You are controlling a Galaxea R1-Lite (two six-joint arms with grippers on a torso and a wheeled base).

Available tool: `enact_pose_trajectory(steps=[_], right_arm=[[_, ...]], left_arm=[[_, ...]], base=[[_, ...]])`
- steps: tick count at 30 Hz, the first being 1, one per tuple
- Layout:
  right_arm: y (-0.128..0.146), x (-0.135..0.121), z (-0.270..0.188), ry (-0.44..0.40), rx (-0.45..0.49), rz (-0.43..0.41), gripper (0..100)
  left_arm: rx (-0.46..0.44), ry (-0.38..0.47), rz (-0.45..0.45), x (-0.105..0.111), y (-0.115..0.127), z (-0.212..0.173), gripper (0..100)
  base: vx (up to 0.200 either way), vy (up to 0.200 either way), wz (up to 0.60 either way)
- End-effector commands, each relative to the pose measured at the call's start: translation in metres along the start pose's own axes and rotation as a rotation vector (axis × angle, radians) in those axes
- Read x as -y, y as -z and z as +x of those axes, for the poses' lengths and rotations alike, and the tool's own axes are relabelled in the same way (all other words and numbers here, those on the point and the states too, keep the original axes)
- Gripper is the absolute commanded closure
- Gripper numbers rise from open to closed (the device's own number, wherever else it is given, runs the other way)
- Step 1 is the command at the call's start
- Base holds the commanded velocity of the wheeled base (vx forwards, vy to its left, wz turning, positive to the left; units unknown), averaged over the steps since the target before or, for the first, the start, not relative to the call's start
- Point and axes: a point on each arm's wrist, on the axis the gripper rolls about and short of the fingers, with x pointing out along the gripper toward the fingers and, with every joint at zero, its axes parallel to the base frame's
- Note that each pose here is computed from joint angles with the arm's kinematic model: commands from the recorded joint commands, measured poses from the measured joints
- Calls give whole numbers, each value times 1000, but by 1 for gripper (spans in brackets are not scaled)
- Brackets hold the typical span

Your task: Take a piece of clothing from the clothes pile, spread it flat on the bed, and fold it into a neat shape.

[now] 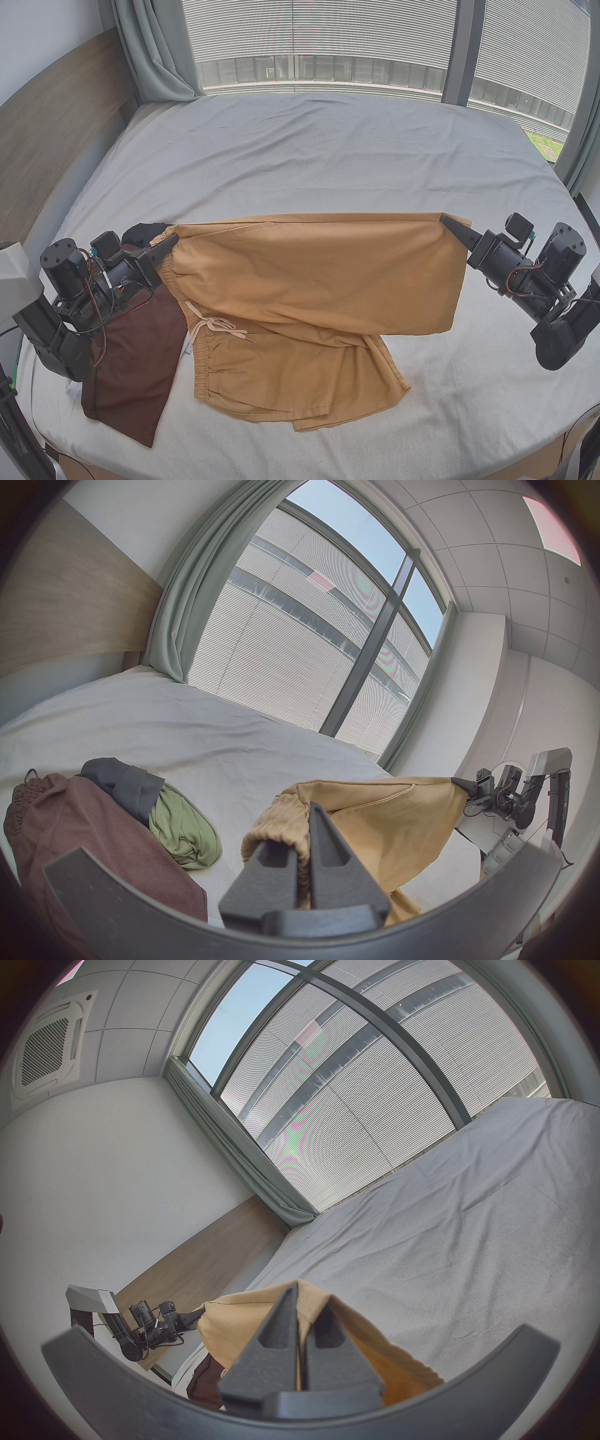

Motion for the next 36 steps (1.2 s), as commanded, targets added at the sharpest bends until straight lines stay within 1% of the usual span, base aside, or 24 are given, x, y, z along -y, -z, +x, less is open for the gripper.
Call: enact_pose_trajectory(steps=[1, 20, 24, 30, 36], right_arm=[[0, 2, 0, 5, 1, 0, 100], [0, 3, 0, 8, 2, -1, 100], [-1, 3, 0, 7, 5, -14, 100], [-2, 7, 1, 18, 7, -22, 100], [6, 15, 10, 21, -8, -28, 100]], left_arm=[[-2, -6, -2, -2, 1, 0, 100], [2, -6, 0, -2, 0, 0, 100], [3, -12, -2, -3, -1, -2, 100], [10, -12, 1, -4, -2, 0, 100], [38, -7, 10, -6, -8, 7, 100]], base=[[0, 0, 0], [0, 0, 0], [0, 0, 0], [0, 0, 0], [0, 0, 0]])
